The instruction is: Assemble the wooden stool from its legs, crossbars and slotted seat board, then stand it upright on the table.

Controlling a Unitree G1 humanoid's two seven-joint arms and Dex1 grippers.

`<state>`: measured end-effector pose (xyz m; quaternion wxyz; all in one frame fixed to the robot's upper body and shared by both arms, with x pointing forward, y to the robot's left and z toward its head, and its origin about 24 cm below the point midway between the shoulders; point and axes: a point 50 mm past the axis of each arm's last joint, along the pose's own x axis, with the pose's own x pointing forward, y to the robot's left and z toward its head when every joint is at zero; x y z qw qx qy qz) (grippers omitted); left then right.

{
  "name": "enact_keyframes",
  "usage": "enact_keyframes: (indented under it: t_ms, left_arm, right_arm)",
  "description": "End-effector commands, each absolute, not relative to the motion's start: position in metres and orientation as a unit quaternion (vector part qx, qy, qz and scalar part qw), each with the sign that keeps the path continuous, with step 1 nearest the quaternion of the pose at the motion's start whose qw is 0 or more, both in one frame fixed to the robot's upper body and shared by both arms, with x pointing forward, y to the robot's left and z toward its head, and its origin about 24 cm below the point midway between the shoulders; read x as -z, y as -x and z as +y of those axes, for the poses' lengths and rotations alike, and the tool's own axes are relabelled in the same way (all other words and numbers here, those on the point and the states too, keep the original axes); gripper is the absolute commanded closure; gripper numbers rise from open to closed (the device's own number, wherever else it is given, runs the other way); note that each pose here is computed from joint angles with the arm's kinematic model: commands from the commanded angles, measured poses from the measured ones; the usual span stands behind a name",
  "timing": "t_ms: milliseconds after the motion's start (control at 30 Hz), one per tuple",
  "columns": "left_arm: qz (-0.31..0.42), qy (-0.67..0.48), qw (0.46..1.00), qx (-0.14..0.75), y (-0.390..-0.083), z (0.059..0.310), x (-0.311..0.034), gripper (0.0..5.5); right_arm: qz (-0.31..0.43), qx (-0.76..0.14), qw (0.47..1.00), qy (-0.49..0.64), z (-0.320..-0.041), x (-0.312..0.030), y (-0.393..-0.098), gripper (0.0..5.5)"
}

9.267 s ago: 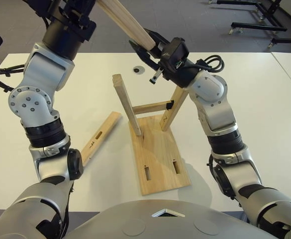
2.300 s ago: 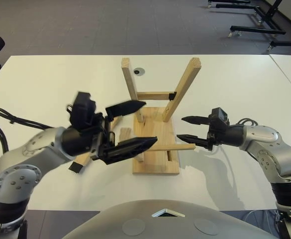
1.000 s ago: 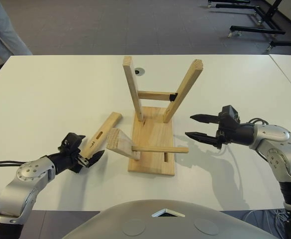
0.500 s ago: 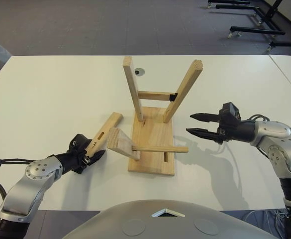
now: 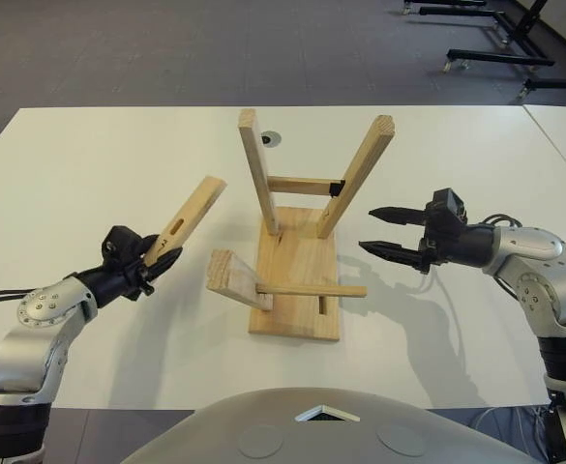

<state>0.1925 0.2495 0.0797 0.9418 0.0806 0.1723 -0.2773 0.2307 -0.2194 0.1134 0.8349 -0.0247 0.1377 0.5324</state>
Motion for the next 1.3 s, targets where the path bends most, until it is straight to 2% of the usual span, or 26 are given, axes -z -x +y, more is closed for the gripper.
enact_keyframes:
  t_ms: [33, 100, 167, 267, 367, 500, 667, 867, 1100, 1167, 1300]
  left_arm:
    - [0.026, -0.066, 0.954, 0.29, -0.21, 0.252, -0.136, 3.41]
    - [-0.099, -0.037, 0.923, 0.371, -0.224, 0.23, -0.188, 3.41]
    - [-0.169, -0.013, 0.867, 0.469, -0.23, 0.199, -0.221, 3.41]
    - [-0.193, 0.041, 0.785, 0.587, -0.231, 0.159, -0.235, 3.41]
    - [-0.172, 0.1, 0.73, 0.654, -0.227, 0.141, -0.229, 3.41]
    - [-0.13, 0.128, 0.72, 0.67, -0.237, 0.134, -0.209, 3.41]
    - [-0.119, 0.127, 0.729, 0.663, -0.245, 0.137, -0.201, 3.41]
    - [-0.111, 0.12, 0.711, 0.684, -0.237, 0.129, -0.197, 3.41]
    - [-0.095, 0.112, 0.716, 0.682, -0.238, 0.129, -0.193, 3.41]
    - [-0.09, 0.11, 0.719, 0.68, -0.238, 0.131, -0.192, 3.41]
    - [-0.082, 0.114, 0.72, 0.679, -0.238, 0.132, -0.19, 3.41]
  right_arm:
    - [0.069, -0.549, 0.833, -0.021, -0.213, -0.139, -0.238, 1.87]
    - [0.01, -0.566, 0.822, -0.065, -0.205, -0.162, -0.241, 1.87]
    - [-0.036, -0.583, 0.805, -0.101, -0.196, -0.179, -0.243, 1.87]
    - [-0.096, -0.616, 0.766, -0.155, -0.175, -0.199, -0.246, 1.87]
    - [-0.138, -0.636, 0.735, -0.188, -0.155, -0.211, -0.25, 1.87]
    - [-0.17, -0.653, 0.71, -0.202, -0.139, -0.218, -0.248, 1.87]
    - [-0.194, -0.669, 0.681, -0.226, -0.138, -0.231, -0.241, 1.87]
    - [-0.209, -0.644, 0.691, -0.251, -0.131, -0.239, -0.252, 1.87]
    - [-0.212, -0.656, 0.683, -0.241, -0.121, -0.243, -0.249, 1.87]
    - [-0.213, -0.657, 0.683, -0.239, -0.12, -0.243, -0.249, 2.08]
    - [-0.22, -0.654, 0.682, -0.243, -0.121, -0.246, -0.25, 3.0]
